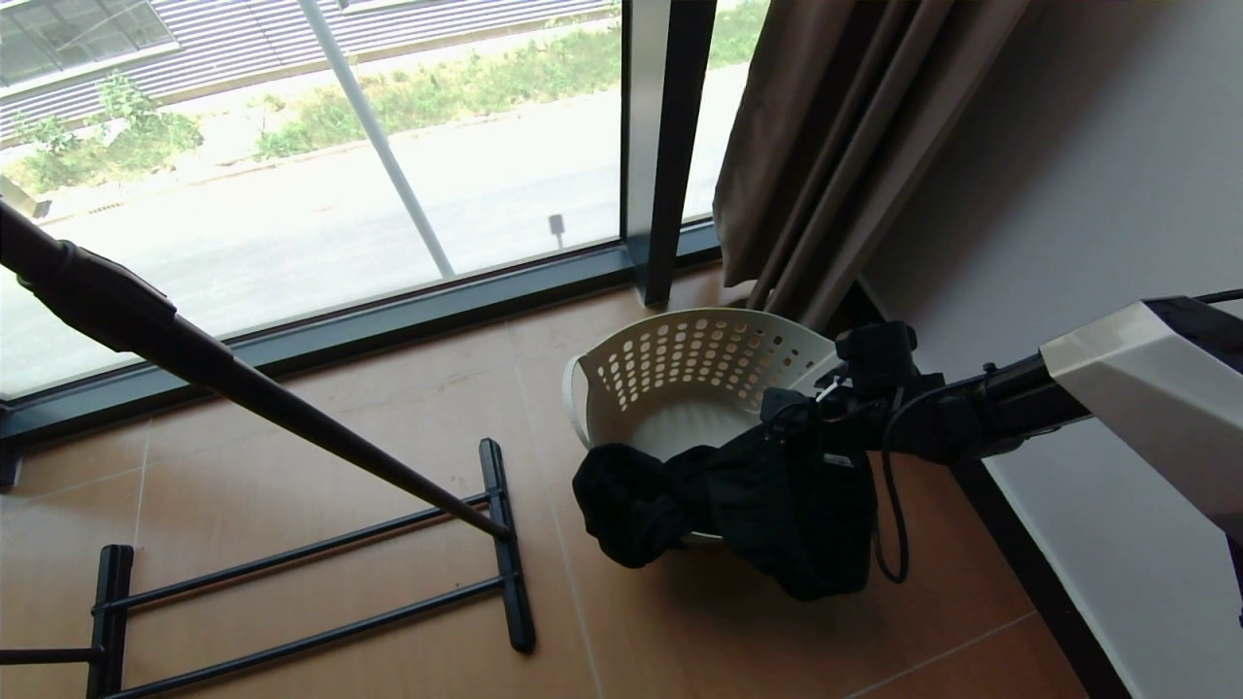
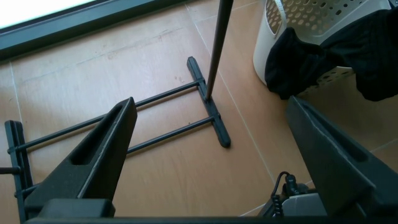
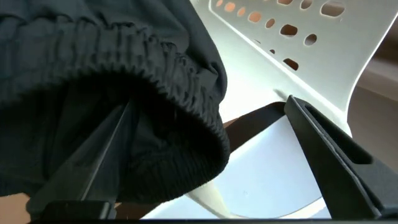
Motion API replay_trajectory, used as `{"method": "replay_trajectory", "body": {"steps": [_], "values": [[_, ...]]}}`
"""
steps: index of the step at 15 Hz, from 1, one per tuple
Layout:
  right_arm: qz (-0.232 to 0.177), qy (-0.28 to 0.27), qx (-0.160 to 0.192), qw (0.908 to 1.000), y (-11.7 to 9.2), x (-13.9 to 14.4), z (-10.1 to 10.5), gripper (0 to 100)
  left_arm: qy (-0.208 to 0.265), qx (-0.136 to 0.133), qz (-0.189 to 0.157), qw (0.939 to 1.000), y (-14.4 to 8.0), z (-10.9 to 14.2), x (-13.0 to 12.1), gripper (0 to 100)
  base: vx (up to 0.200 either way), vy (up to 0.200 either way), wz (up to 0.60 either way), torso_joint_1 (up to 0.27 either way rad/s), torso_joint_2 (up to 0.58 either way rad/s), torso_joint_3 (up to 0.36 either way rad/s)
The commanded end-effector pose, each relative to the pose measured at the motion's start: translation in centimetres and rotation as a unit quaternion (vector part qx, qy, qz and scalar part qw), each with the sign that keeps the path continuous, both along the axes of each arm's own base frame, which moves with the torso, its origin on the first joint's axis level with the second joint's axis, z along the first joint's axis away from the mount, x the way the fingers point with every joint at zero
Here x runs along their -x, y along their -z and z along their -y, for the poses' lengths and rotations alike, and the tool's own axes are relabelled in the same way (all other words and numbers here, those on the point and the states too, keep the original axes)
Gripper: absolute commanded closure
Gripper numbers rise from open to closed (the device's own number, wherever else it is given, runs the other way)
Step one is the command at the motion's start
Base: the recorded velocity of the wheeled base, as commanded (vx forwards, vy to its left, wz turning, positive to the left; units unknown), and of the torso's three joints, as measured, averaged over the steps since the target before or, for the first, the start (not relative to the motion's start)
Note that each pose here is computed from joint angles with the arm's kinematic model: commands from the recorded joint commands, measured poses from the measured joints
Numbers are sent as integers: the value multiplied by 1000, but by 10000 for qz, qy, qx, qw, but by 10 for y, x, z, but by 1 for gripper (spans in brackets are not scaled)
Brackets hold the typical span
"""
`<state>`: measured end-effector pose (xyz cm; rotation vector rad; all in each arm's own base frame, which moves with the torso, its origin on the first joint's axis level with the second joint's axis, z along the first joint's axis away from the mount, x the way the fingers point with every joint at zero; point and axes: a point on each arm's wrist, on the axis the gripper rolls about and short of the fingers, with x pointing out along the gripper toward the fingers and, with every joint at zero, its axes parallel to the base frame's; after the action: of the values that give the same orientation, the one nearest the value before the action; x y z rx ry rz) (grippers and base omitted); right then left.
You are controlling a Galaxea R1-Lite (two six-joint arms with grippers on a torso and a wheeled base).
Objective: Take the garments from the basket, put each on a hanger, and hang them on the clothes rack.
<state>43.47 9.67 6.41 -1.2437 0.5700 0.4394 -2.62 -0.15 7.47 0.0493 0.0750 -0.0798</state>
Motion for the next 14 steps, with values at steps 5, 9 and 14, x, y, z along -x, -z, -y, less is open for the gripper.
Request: {"method": "replay_trajectory", "body": {"steps": [5, 9, 14], "values": [[139, 69, -72, 9999, -5, -7, 3, 100, 2, -1, 2, 10000, 0, 0, 0, 0, 0, 0, 0, 0, 0, 0], [266, 132, -148, 9995, -42, 29, 8, 100, 2, -1, 2, 10000, 0, 0, 0, 0, 0, 0, 0, 0, 0, 0], [621, 21, -634, 9960, -104, 131, 0, 100, 10, -8, 2, 10000, 0, 0, 0, 0, 0, 0, 0, 0, 0, 0]]}}
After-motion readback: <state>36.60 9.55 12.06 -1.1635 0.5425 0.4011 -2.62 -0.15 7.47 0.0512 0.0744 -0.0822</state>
